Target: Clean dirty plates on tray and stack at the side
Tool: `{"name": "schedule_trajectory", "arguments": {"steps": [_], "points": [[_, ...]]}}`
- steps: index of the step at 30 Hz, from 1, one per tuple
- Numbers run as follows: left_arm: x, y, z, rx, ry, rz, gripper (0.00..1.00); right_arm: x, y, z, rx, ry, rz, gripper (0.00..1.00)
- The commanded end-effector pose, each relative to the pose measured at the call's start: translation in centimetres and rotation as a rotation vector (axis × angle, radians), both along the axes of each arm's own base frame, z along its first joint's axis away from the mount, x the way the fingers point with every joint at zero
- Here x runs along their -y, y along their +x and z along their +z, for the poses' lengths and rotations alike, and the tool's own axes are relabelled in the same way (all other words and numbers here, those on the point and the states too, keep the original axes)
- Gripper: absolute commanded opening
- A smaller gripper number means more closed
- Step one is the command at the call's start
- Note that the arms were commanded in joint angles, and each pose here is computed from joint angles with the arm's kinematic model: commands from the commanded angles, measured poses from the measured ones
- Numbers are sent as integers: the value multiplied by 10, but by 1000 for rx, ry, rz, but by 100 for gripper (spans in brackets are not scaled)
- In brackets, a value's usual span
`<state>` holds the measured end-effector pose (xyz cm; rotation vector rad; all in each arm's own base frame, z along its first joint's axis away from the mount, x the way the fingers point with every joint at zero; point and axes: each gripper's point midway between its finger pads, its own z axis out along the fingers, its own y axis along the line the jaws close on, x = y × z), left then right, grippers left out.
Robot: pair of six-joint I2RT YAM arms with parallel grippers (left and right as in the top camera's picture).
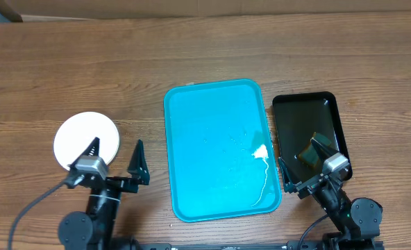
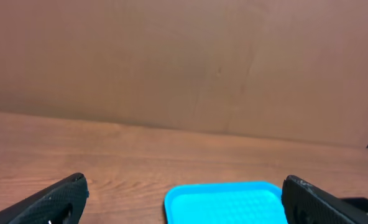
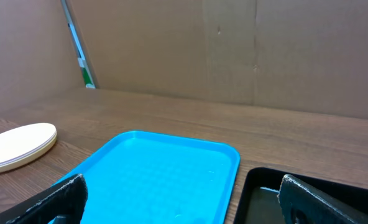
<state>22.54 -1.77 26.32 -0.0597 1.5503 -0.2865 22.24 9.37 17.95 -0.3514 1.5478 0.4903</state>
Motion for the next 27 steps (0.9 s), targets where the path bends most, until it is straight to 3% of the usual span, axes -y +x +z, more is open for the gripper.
{"name": "schedule_trajectory", "arguments": {"steps": [1,12,27], "points": [[5,0,-24,34,14,-34,100,1,1,-2,7,-2,-9,100],[10,17,-81,5,11,-65,100,1,1,-2,7,-2,-9,100],[10,17,-101,-77,0,-64,100,1,1,-2,7,-2,-9,100]]}}
